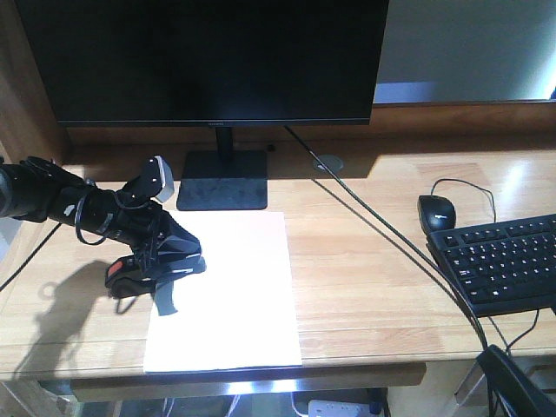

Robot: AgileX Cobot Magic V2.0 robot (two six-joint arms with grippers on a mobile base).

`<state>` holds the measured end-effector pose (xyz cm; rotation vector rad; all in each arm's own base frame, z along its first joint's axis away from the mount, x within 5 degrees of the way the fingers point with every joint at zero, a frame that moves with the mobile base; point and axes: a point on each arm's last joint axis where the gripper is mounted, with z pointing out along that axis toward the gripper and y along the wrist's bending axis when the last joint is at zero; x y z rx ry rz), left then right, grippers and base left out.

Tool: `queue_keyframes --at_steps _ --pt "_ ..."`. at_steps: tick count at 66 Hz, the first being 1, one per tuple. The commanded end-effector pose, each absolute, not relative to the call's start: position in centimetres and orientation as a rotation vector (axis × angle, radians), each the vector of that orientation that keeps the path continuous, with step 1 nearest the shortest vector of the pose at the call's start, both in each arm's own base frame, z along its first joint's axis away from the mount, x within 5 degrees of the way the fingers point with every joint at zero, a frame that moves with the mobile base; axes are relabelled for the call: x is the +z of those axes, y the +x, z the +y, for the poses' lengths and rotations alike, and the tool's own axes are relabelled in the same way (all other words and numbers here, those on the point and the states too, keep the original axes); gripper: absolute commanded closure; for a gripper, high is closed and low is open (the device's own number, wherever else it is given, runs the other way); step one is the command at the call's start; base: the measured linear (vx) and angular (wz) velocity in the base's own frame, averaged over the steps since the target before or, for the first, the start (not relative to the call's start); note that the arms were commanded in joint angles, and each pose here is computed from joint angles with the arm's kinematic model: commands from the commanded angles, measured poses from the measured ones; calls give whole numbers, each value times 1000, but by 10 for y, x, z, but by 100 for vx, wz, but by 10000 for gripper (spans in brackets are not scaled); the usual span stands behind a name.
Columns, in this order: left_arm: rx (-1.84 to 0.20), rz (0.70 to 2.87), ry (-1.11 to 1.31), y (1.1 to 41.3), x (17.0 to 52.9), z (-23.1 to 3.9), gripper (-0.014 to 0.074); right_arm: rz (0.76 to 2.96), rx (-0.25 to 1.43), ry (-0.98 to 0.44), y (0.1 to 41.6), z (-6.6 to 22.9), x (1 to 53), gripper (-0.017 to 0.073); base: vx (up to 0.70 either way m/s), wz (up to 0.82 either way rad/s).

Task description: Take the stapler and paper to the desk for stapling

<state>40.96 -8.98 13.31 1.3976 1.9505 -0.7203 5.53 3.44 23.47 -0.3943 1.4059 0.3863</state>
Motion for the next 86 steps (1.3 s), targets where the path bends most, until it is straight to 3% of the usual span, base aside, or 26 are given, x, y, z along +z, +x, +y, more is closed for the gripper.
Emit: queue_keyframes --at_steps 1,71,86 --pt "-701 1940 1415 410 145 -91 600 1348 417 -412 53 37 247 -22 0 0" --pt "-689 1993 1411 410 141 -89 600 1350 416 -411 53 37 247 -22 0 0" --pt "-676 1995 1367 409 161 -88 600 1350 416 -411 53 37 247 -22 0 0"
